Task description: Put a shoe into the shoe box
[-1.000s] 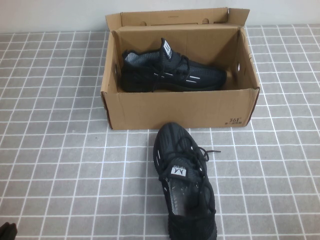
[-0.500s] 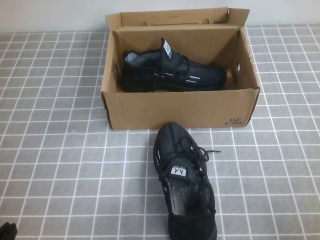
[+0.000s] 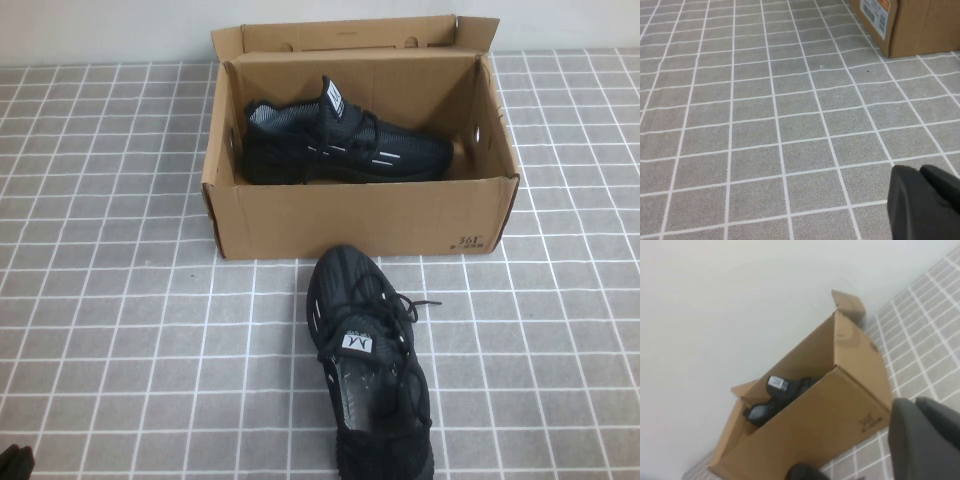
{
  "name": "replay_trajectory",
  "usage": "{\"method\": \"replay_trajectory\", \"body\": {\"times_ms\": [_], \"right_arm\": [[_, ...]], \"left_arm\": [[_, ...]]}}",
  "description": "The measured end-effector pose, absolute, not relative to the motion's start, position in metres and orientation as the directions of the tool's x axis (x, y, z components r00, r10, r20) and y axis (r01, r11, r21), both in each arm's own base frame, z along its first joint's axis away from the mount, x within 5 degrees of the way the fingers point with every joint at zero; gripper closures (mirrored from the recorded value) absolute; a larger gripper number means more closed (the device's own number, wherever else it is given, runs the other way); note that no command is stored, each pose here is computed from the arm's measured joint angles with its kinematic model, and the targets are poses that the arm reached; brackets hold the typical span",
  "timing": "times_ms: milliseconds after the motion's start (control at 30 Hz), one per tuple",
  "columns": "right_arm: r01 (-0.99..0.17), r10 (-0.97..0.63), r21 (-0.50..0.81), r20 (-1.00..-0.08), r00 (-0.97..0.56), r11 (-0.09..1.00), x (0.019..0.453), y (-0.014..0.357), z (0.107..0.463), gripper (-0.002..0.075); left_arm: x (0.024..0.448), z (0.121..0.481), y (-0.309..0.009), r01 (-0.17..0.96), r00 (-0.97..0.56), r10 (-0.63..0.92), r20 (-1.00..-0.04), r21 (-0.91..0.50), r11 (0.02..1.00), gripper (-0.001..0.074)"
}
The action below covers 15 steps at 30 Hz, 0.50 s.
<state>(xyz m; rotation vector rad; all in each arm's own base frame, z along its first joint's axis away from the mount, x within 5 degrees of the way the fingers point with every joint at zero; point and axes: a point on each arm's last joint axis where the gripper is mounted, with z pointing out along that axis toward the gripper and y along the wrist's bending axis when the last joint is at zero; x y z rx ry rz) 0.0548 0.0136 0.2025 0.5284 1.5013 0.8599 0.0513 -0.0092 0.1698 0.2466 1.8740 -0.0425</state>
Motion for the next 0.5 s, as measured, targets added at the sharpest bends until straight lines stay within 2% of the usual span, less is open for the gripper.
{"method": "replay_trajectory", "body": {"times_ms": [67, 200, 333, 500], "right_arm": [[-0.166, 0.773, 0.79, -0.612, -0.167, 0.59, 0.054, 0.016, 0.201, 0.0742], [-0.153, 0.711, 0.791, -0.603, -0.363, 0.592, 0.057, 0.031, 0.206, 0.0742], [-0.154, 0.545, 0.741, -0.602, -0.584, 0.654, 0.066, 0.047, 0.228, 0.0742], [-0.147, 0.28, 0.625, -0.532, -0.799, 0.767, 0.1, 0.06, 0.255, 0.0742]], "left_arm": [[0.051, 0.17, -0.009, 0.191, -0.292, 0.149, -0.945, 0.095, 0.977, 0.0736], [0.051, 0.17, -0.009, 0.191, -0.292, 0.149, -0.945, 0.095, 0.977, 0.0736], [0.051, 0.17, -0.009, 0.191, -0.292, 0.149, -0.945, 0.095, 0.977, 0.0736], [0.051, 0.17, -0.009, 0.191, -0.292, 0.149, -0.945, 0.095, 0.977, 0.0736]]}}
